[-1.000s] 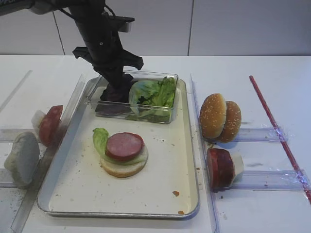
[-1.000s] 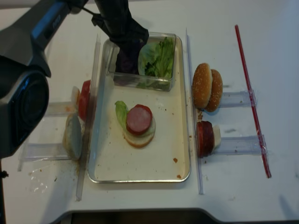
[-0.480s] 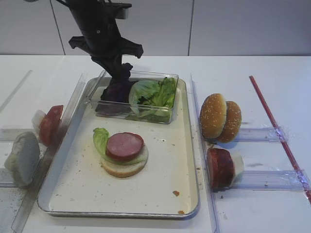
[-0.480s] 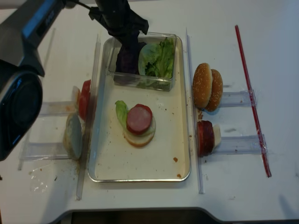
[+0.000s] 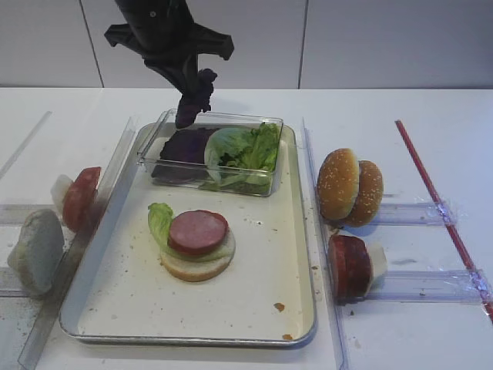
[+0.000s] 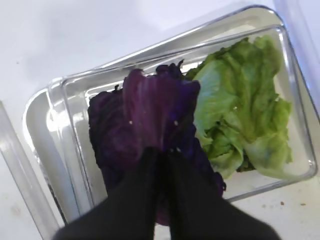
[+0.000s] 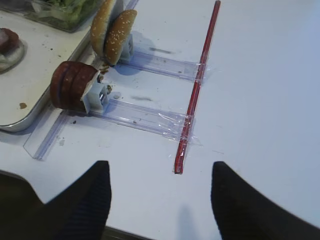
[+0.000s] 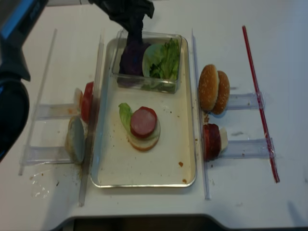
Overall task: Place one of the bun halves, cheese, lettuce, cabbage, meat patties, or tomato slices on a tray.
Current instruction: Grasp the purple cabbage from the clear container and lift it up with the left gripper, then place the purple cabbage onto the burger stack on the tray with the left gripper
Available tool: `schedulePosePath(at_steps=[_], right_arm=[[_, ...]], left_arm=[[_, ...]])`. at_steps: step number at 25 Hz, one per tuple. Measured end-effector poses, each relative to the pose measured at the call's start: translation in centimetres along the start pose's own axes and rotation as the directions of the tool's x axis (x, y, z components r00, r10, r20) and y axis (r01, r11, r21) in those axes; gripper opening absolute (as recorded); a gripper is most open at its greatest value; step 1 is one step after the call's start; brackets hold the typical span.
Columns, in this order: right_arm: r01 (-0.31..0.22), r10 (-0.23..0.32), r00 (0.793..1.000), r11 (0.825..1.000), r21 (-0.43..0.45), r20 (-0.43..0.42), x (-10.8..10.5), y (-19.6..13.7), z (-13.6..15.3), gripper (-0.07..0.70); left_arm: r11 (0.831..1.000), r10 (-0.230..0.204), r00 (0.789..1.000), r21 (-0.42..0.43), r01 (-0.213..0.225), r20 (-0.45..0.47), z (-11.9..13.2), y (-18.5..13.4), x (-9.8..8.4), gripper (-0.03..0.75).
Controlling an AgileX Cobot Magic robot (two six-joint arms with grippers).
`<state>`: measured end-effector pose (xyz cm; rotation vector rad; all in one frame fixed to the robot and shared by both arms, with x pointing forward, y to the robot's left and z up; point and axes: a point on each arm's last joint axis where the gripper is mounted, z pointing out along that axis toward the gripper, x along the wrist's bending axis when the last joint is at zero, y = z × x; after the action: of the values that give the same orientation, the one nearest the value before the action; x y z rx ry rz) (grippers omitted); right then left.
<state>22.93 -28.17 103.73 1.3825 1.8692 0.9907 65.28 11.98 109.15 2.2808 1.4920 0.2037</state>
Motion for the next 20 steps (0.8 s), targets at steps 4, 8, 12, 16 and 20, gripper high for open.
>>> schedulePosePath(at_steps=[4, 8, 12, 16, 20], right_arm=[[0.000, 0.000, 1.000, 1.000, 0.000, 0.000, 0.0, 0.0, 0.0, 0.455], [0.000, 0.000, 1.000, 1.000, 0.000, 0.000, 0.0, 0.0, 0.0, 0.455], [-0.004, 0.004, 1.000, 1.000, 0.000, 0.000, 0.0, 0.0, 0.0, 0.455], [-0.004, 0.004, 1.000, 1.000, 0.000, 0.000, 0.0, 0.0, 0.0, 0.455], [-0.004, 0.004, 1.000, 1.000, 0.000, 0.000, 0.0, 0.0, 0.0, 0.455]], left_arm=[[0.999, 0.020, 1.000, -0.027, -0.020, 0.004, -1.7, -0.2, -1.7, 0.016], [1.000, 0.018, 1.000, -0.010, -0.018, 0.007, -2.9, -1.6, -2.3, 0.016], [1.000, 0.005, 1.000, 0.026, -0.005, 0.004, -3.9, -3.6, -2.4, 0.016], [0.999, 0.006, 1.000, 0.046, -0.006, 0.009, -5.3, -5.7, -2.6, 0.016], [0.998, -0.004, 1.000, 0.065, 0.003, 0.027, -6.3, -7.7, -2.8, 0.016]])
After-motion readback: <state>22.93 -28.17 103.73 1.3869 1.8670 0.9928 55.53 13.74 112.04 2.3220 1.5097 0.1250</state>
